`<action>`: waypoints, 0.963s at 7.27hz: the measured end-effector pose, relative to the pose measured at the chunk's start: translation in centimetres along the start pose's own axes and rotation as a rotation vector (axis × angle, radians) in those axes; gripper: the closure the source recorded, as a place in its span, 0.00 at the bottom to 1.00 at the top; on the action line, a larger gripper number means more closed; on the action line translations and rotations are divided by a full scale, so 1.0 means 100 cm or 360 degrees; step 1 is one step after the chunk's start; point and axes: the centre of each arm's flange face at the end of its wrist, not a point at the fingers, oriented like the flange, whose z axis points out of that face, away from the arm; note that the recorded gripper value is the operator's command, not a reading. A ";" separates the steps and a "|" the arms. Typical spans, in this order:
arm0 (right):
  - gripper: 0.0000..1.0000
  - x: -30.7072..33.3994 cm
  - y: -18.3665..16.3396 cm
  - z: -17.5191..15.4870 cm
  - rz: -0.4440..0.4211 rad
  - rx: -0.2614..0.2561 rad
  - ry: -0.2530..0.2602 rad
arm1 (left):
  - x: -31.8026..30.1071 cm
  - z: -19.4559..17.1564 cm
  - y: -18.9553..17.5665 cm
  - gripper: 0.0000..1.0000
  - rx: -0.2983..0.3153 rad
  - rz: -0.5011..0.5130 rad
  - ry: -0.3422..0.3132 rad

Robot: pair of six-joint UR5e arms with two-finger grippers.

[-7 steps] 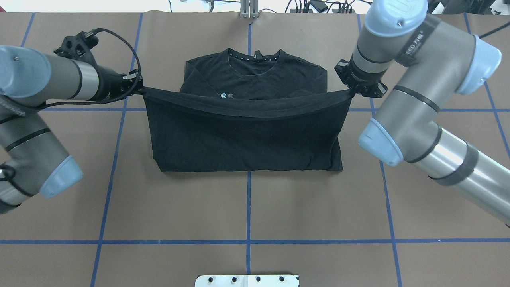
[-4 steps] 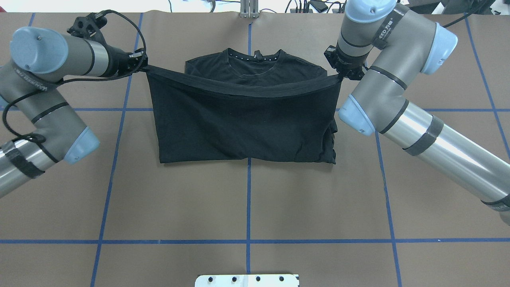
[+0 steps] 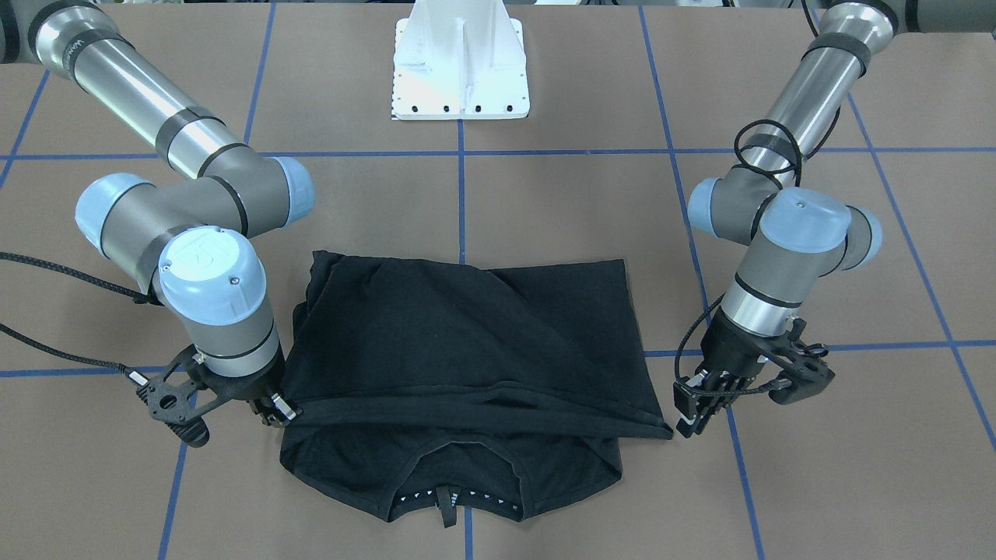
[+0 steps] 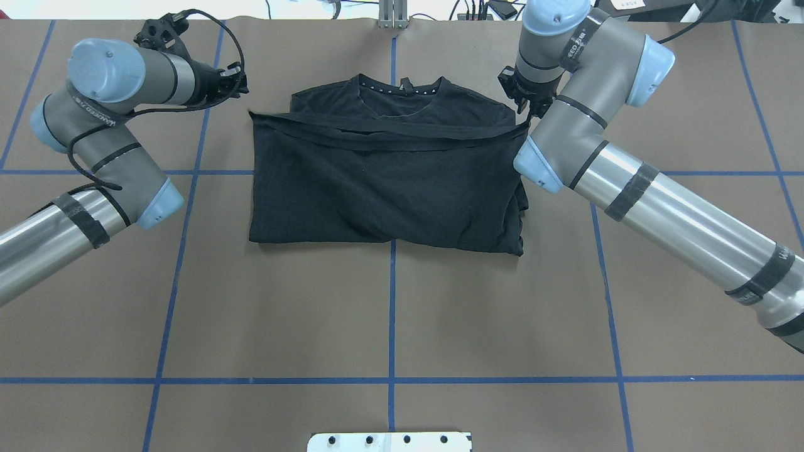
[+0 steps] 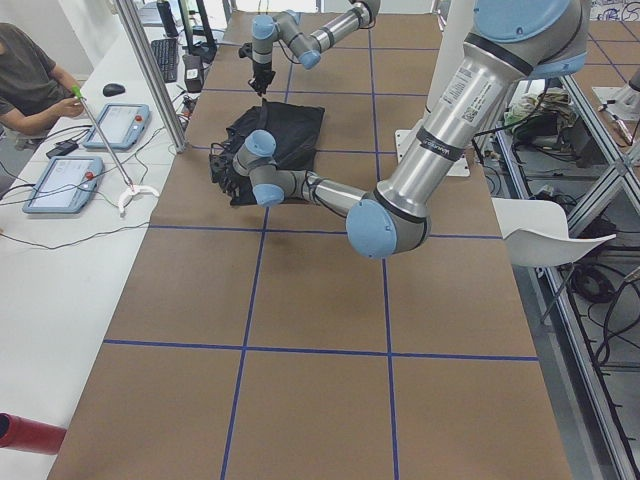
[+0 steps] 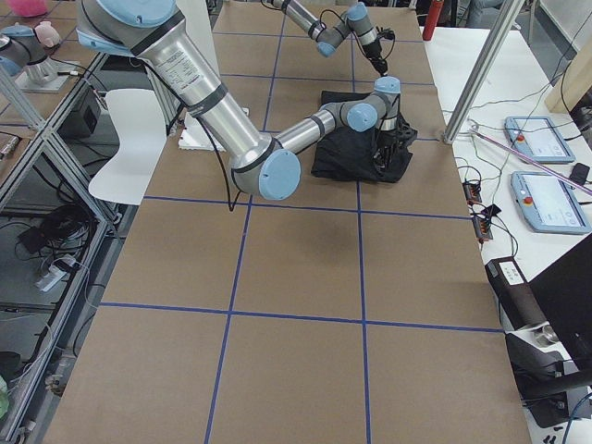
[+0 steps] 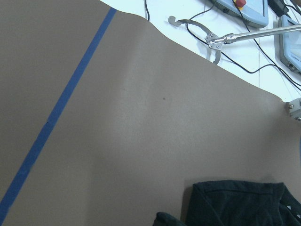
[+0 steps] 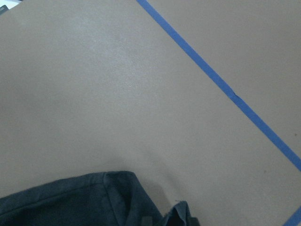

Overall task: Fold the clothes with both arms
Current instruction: 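Move the right gripper to the folded edge nearest it and grasp it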

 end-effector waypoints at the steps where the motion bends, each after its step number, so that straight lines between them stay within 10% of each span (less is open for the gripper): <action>1: 0.00 -0.004 -0.005 -0.002 0.0003 0.0002 -0.0034 | 0.000 0.001 -0.007 0.00 0.0023 0.0015 0.0015; 7: 0.01 0.113 0.084 -0.044 0.0290 -0.0122 -0.0275 | -0.001 -0.047 -0.005 0.00 -0.0016 0.0048 0.0126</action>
